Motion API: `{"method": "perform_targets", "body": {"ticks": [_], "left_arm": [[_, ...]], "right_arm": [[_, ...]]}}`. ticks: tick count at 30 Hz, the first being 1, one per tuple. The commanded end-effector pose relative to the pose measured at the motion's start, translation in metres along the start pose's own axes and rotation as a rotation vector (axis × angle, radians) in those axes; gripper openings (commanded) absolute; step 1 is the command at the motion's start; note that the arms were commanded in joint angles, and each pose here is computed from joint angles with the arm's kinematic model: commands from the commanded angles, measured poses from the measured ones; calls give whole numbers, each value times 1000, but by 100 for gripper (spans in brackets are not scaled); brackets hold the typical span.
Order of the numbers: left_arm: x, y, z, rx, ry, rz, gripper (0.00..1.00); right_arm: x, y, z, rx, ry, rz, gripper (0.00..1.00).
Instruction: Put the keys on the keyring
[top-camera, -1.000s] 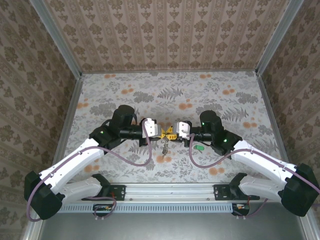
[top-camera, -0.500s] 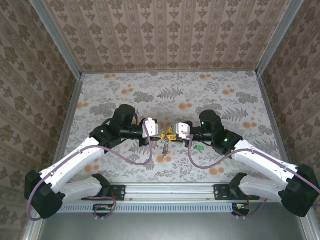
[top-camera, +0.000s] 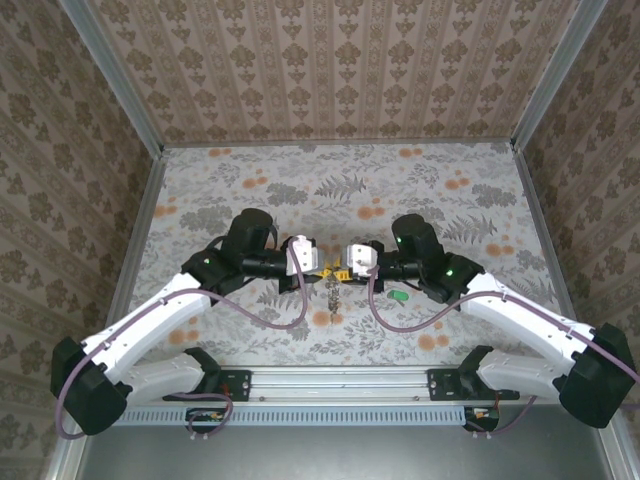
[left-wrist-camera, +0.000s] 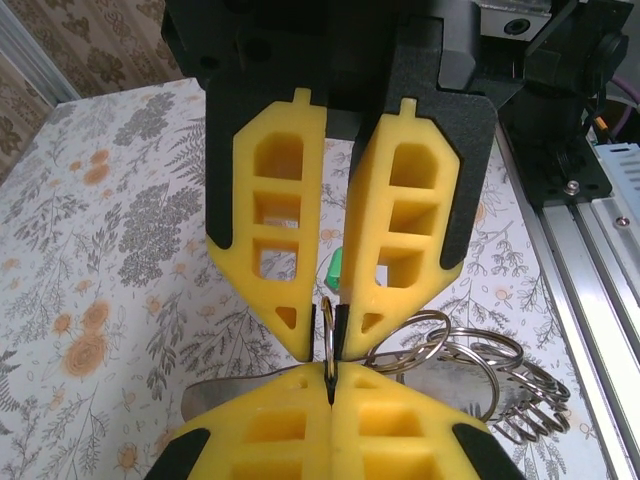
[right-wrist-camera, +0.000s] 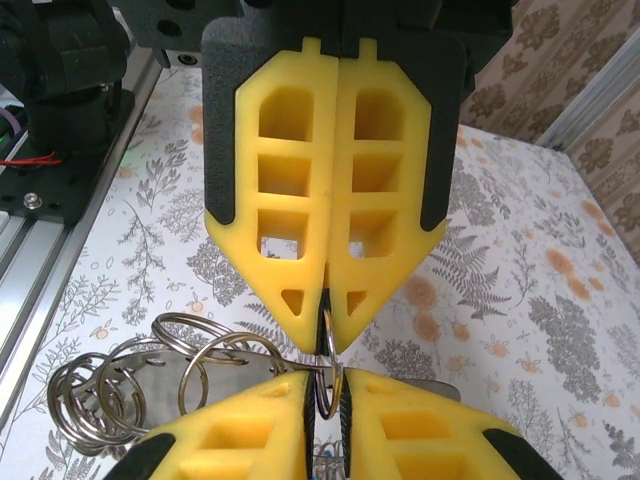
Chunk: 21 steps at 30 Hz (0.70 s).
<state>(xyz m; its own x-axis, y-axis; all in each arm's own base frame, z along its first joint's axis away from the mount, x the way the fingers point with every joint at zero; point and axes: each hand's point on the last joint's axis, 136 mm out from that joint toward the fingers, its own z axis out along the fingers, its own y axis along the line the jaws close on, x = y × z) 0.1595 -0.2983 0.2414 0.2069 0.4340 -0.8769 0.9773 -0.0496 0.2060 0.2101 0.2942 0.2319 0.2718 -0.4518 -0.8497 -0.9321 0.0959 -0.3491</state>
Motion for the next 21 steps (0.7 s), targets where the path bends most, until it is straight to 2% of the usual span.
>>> {"method": "perform_targets", "body": {"ticks": [1, 6, 8, 13, 14, 16, 21], "left_arm": [[-22, 0, -4, 19, -55, 46, 0], [-17, 2, -1, 22, -32, 25, 0], [-15, 3, 0, 20, -24, 15, 0], [-21, 9, -2, -9, -40, 0, 0], [-24, 13, -4, -28, -50, -6, 6], [-30, 17, -10, -62, -82, -8, 24], [-37, 26, -22, -160, -128, 14, 43]], "right_arm": [[-7, -3, -1, 0, 4, -18, 18], [-6, -2, -1, -2, 18, -14, 13], [-4, -1, -1, -13, 28, -14, 0], [-6, -2, -2, -16, 30, 34, 0], [-9, -4, -4, 3, 6, 50, 0], [-17, -16, -11, 76, -74, 97, 0], [-26, -36, -40, 193, -239, 215, 0]]}}
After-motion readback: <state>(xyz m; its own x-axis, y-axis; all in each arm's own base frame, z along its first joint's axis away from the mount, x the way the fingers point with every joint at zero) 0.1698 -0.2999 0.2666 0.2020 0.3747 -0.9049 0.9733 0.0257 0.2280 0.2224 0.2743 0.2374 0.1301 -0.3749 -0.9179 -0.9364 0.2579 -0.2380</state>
